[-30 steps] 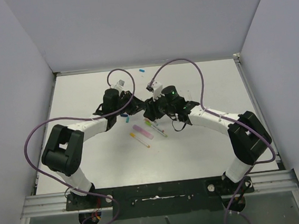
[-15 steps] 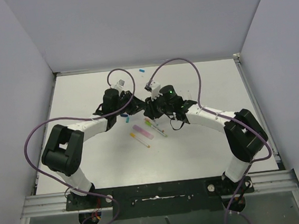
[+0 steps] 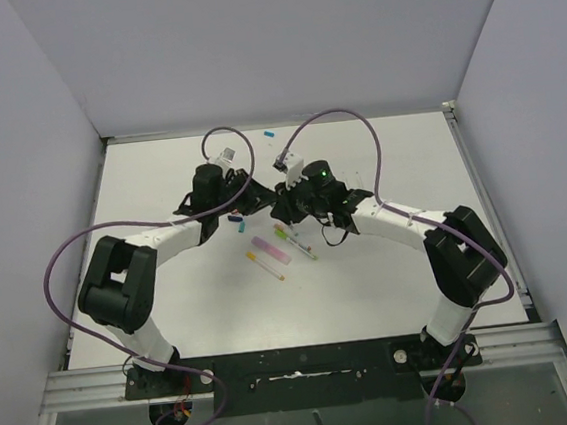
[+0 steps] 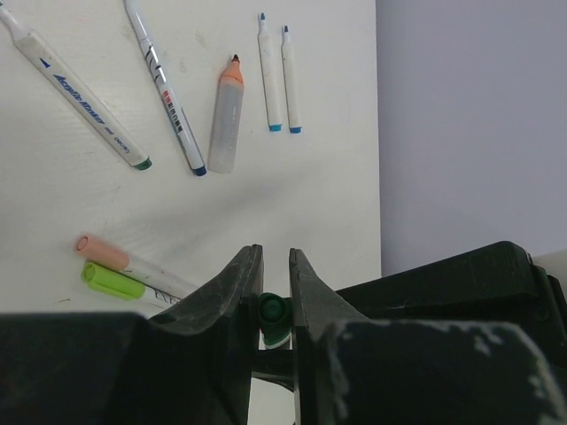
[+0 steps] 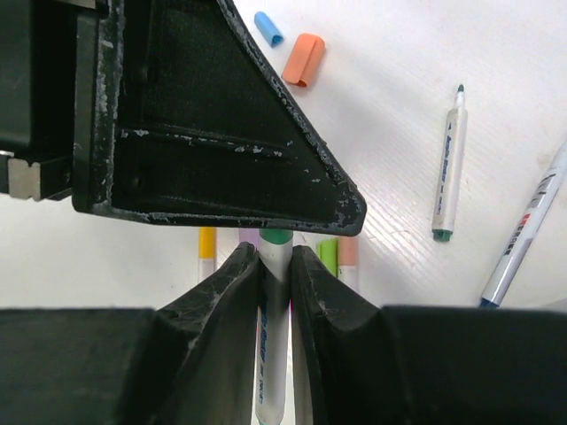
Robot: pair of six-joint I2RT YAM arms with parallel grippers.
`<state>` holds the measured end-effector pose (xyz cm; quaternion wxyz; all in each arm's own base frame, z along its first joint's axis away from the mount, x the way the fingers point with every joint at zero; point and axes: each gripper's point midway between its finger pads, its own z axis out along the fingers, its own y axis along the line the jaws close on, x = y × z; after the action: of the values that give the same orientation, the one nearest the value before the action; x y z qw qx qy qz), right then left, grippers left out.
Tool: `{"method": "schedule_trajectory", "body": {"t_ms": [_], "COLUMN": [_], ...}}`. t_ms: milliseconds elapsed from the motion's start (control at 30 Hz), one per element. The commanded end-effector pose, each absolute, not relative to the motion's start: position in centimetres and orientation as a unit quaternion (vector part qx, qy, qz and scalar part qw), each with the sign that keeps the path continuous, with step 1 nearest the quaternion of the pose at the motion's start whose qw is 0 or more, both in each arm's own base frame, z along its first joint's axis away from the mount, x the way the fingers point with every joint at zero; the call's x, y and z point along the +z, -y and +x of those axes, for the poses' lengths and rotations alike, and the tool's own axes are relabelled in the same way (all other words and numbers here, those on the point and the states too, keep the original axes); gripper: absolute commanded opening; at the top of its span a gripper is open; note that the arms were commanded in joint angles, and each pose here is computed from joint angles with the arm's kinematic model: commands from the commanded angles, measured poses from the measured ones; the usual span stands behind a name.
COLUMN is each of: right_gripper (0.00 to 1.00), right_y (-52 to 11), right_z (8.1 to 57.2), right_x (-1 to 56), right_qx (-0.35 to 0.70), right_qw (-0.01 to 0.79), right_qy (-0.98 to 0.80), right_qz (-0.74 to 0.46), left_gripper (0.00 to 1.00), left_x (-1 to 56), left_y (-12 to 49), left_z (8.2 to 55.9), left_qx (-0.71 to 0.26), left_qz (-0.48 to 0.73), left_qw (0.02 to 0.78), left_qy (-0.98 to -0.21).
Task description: Open the pen caps
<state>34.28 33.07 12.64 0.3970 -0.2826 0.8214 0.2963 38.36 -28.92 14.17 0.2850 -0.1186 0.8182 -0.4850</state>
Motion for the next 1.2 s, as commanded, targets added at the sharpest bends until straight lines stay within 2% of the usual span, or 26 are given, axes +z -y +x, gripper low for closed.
{"method": "schedule_trajectory", "body": {"t_ms": [0, 233, 400, 733, 1167], "right_gripper": [0.0, 0.0, 0.0, 0.0, 0.0], "right_y": [-32.6, -29.9, -28.1, -22.1, -18.3], "right_z": [32.3, 28.8, 28.6, 34.5, 38.9], "right_x": [13.8, 12.7, 13.4, 11.6, 7.2], "right_qx": [0.309, 0.303, 0.274, 0.131, 0.066], "right_qw": [0.392, 0.371, 0.39, 0.407, 0.386], "right_qy": [-0.816, -0.828, -0.832, -0.88, -0.91], "right_qz": [-0.293, -0.292, -0.285, -0.207, -0.138], "left_gripper": [0.0, 0.0, 0.0, 0.0, 0.0], "left_x": [19.4, 18.2, 16.5, 11.0, 7.1], "left_y": [26.6, 21.6, 20.5, 18.5, 14.0], "left_z": [43.2, 47.9, 48.3, 43.6, 39.0], "left_qx": [-0.495, -0.459, -0.453, -0.407, -0.359], "left_qz": [-0.118, -0.168, -0.184, -0.205, -0.25], "left_qw": [0.365, 0.388, 0.379, 0.33, 0.312], "left_qy": [-0.78, -0.782, -0.786, -0.827, -0.843]}}
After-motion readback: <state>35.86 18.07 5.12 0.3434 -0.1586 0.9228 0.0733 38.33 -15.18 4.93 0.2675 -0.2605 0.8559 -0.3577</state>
